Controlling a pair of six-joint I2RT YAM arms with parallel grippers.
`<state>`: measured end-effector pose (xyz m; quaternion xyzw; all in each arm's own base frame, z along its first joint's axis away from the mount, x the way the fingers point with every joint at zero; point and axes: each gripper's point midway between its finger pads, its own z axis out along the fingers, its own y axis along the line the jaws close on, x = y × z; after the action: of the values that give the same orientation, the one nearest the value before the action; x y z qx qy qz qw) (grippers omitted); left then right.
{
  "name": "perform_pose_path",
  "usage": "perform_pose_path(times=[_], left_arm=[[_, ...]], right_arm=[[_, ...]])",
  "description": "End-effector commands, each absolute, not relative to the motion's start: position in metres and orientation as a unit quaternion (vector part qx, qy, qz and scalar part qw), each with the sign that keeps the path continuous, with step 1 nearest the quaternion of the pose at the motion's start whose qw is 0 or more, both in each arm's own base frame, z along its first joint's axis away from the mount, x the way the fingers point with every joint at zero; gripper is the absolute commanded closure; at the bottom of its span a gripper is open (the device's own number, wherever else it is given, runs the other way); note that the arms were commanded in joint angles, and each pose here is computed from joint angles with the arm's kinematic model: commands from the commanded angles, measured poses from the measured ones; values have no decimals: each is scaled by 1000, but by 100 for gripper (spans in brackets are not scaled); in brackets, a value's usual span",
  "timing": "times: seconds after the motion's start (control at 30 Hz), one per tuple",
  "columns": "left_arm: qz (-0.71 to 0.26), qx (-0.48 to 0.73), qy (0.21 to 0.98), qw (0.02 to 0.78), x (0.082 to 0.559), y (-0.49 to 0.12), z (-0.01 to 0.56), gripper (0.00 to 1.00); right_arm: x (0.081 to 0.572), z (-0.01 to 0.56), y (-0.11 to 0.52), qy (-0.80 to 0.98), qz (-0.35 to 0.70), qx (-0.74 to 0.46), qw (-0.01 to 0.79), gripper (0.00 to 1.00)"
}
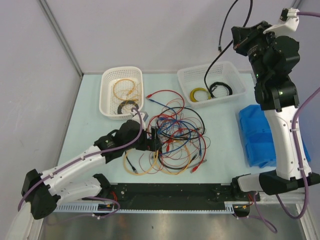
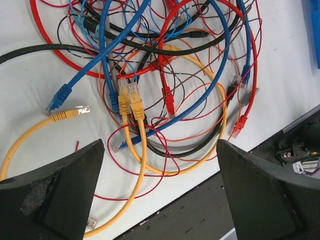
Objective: Untangle the cables
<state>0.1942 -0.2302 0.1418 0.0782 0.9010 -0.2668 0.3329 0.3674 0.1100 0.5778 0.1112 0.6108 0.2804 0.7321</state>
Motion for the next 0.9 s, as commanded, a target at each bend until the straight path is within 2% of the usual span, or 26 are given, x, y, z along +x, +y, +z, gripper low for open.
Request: perform_pose_path(times=[0.0, 0.17, 0.3, 0.5, 0.73, 0.77, 0.8, 0.83, 0.87], left_arm=[[-288, 79, 890, 344, 193, -233, 150, 0], [-290, 74, 894, 334, 189, -231, 140, 0], [-297, 74, 896, 322, 184, -232, 132, 0], [-294, 71, 900, 315, 182, -232, 126, 0], [-279, 72, 908, 305, 182, -229, 116, 0], [-277, 72, 909, 305, 183, -229, 117, 0], [-271, 74, 911, 303, 183, -229, 114, 0], [-270, 76, 911, 303, 184, -229, 115, 0], [-268, 76, 912, 301, 183, -228, 116, 0]], right_arm=[[390, 602, 92, 568, 285, 140, 759, 100], [429, 573, 88, 580, 281, 154, 749, 100], [461, 525, 98, 597, 298, 168, 726, 100], [513, 421, 102, 655, 267, 213, 674, 100], [552, 302, 95, 737, 212, 253, 590, 100], [557, 305, 94, 743, 204, 244, 589, 100], [559, 299, 95, 756, 198, 235, 578, 96], [555, 280, 98, 784, 194, 228, 544, 78], [558, 273, 96, 792, 193, 230, 533, 68]])
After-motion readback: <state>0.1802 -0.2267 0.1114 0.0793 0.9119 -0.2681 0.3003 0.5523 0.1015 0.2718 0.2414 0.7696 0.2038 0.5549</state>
